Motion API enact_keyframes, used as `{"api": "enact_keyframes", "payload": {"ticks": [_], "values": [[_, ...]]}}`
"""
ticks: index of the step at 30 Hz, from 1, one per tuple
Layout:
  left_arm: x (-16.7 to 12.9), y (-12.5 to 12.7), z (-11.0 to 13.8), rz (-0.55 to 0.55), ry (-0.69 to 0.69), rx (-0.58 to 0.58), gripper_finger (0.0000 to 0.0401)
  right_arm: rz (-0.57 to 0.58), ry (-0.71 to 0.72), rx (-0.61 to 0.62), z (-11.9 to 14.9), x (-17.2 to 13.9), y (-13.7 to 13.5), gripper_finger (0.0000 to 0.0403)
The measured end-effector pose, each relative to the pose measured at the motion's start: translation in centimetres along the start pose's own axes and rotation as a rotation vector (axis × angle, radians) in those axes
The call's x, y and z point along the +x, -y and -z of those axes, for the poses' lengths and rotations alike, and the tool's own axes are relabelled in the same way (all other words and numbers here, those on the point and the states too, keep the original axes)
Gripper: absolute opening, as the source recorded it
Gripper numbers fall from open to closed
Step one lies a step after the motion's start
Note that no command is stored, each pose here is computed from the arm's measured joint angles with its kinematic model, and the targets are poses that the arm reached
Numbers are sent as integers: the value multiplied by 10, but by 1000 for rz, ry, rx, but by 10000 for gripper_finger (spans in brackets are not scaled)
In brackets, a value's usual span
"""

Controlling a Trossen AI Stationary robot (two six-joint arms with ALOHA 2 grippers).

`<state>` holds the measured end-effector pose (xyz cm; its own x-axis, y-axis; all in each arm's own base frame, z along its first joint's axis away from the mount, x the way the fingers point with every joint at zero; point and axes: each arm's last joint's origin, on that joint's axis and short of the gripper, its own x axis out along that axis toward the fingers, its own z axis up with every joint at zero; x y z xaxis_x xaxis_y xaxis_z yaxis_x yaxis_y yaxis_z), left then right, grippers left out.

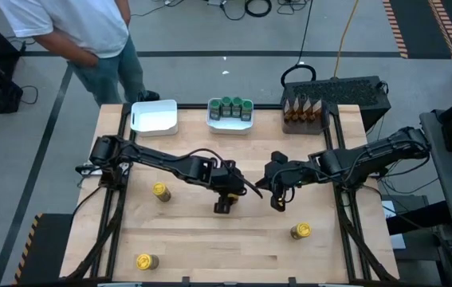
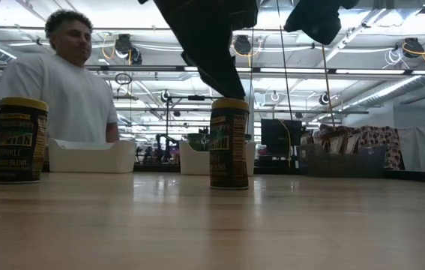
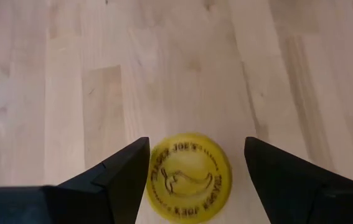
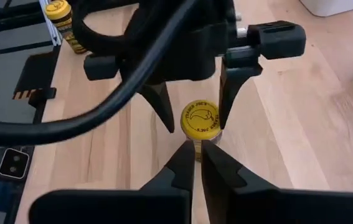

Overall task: Sort spices by type
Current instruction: Put the top right yellow seasoning bottle into the left white bin

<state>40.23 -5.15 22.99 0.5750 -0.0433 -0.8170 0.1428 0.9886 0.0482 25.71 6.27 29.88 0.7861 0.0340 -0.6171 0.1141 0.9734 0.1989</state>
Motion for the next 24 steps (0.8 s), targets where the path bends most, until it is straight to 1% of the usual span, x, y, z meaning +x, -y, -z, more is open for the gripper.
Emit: {"api": "enact_keyframes", "payload": {"ticks": [3,10,15,24], "values": [[9,0,3,-18,-23,-3,267,-14,3,-4,-1,0,-1,3],[23,0,8,-19,-64,9,267,-17,5,-5,-1,0,-1,1],[23,-1,8,-19,-64,46,267,-16,5,-6,-1,0,-1,1],[23,-2,11,-17,-98,53,265,-15,5,-13,-1,0,-1,0]]}}
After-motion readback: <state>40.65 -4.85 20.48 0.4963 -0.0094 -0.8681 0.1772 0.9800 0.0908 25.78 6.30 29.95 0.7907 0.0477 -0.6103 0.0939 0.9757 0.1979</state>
